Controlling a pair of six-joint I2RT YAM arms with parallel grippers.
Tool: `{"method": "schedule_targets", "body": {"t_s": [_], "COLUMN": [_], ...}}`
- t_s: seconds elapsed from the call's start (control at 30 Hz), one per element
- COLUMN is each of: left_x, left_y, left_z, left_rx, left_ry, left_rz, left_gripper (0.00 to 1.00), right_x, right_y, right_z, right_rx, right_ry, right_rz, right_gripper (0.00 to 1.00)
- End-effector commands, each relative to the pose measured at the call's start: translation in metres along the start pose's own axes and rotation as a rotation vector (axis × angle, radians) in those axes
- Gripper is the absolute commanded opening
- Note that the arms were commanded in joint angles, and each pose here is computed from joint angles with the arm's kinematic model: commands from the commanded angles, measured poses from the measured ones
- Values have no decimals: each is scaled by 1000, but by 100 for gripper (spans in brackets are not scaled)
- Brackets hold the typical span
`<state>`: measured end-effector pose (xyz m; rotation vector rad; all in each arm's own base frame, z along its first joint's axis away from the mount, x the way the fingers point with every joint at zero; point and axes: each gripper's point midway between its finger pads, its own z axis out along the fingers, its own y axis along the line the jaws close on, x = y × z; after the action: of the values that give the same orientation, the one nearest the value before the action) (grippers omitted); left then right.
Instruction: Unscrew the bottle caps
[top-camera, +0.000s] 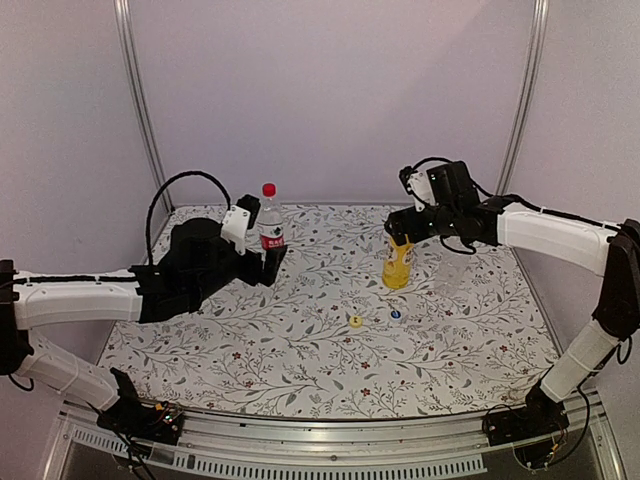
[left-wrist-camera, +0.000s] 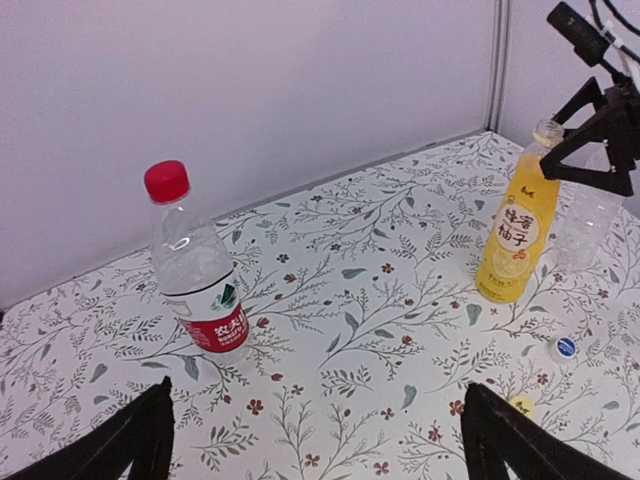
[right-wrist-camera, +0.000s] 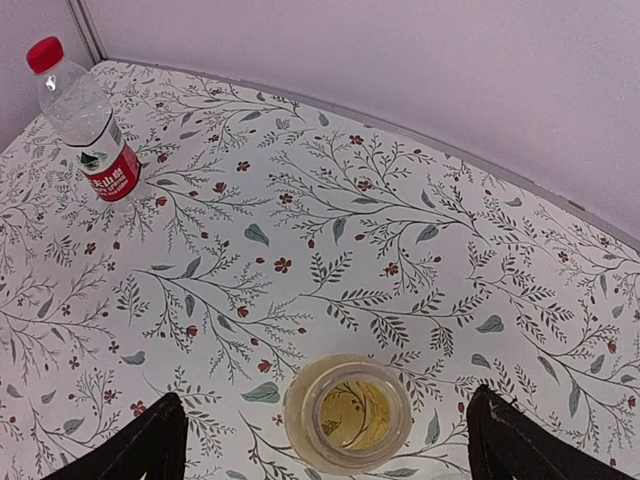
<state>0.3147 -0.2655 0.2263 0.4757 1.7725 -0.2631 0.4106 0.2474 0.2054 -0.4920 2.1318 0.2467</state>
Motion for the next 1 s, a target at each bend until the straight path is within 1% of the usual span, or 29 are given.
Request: {"method": "schedule_targets", "body": {"t_s": [0.0, 0.1, 0.23, 0.4, 0.53, 0.57, 0.7, 0.83, 0.97], "left_x": [-4, -6, -18, -28, -32, -22, -18, -22, -23], "left_y": [30, 48, 66, 87, 100, 100, 104, 107, 111], "left_z": [17, 31, 53, 84, 110, 118, 139, 152, 157], "left_rx": [-70, -111, -148, -184, -189, -182, -180, -163, -172], "left_ry": [12, 40, 68, 118, 163, 205, 254, 251, 252], "left_rz": [-25, -15, 9, 51, 53, 59, 63, 54, 57], "left_gripper": [100, 100, 98, 93, 88, 88, 80, 73, 67], "right_x": [-35, -48, -59, -65, -65, -64, -64, -63, -61], "right_y": [2, 4, 11, 14, 17, 17, 18, 16, 17], "right_z": [-24, -33, -42, -51, -57, -57, -62, -66, -67], "right_rx": [4, 4, -20, -31, -48, -50, -52, -44, -50], "right_ry": [-78, -107, -132, -153, -157, -157, -165, -165, -163], "right_rz": [-10, -15, -22, -25, -27, -26, -28, -29, -29], "right_gripper": [99, 99, 99, 99, 99, 99, 99, 99, 99]}}
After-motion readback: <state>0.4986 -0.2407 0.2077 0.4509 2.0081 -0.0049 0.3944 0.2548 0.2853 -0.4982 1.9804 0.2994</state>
